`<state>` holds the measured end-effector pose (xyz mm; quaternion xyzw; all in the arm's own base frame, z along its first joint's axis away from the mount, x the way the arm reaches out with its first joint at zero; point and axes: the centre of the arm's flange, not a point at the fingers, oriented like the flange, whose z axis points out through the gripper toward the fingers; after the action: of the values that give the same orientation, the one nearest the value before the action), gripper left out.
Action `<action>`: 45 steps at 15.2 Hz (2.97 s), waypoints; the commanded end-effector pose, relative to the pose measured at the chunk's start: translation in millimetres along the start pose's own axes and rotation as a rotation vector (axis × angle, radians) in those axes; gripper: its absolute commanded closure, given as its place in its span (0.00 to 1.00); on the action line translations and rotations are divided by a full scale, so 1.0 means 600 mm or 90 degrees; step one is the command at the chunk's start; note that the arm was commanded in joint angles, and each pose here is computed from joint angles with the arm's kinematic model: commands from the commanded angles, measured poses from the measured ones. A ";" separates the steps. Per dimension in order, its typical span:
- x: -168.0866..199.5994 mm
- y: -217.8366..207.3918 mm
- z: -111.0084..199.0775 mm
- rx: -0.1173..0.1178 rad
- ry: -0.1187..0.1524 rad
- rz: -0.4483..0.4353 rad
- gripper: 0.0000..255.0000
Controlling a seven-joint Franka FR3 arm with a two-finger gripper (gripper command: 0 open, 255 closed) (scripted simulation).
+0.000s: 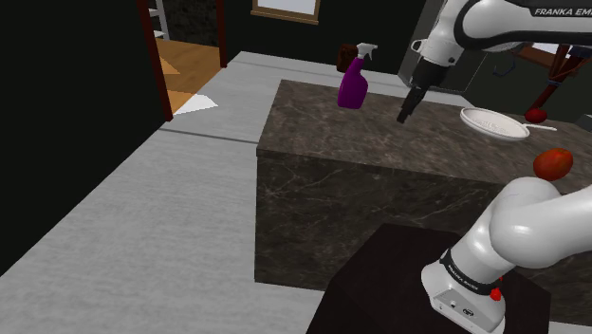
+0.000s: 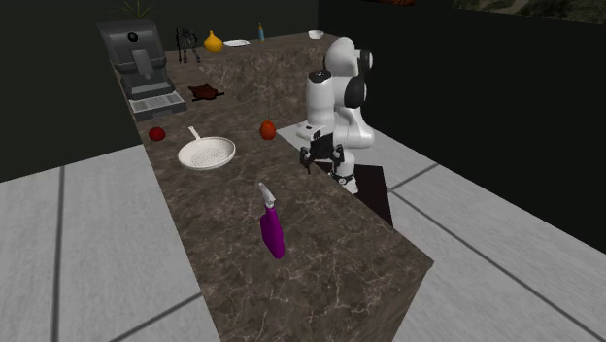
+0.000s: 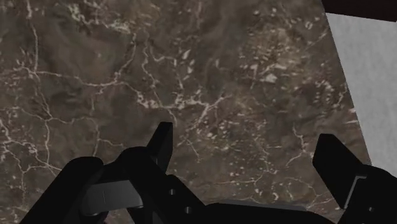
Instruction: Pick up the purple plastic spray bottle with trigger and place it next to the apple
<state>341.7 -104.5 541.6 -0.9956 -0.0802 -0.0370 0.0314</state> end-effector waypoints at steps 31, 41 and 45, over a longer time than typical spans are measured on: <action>0.282 0.356 0.035 0.078 0.283 -0.358 0.00; 0.282 0.356 0.035 0.078 0.283 -0.358 1.00; 0.282 0.356 0.035 0.078 0.283 -0.358 1.00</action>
<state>544.2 -287.1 521.9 -0.8986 -0.3437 -0.2553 0.0959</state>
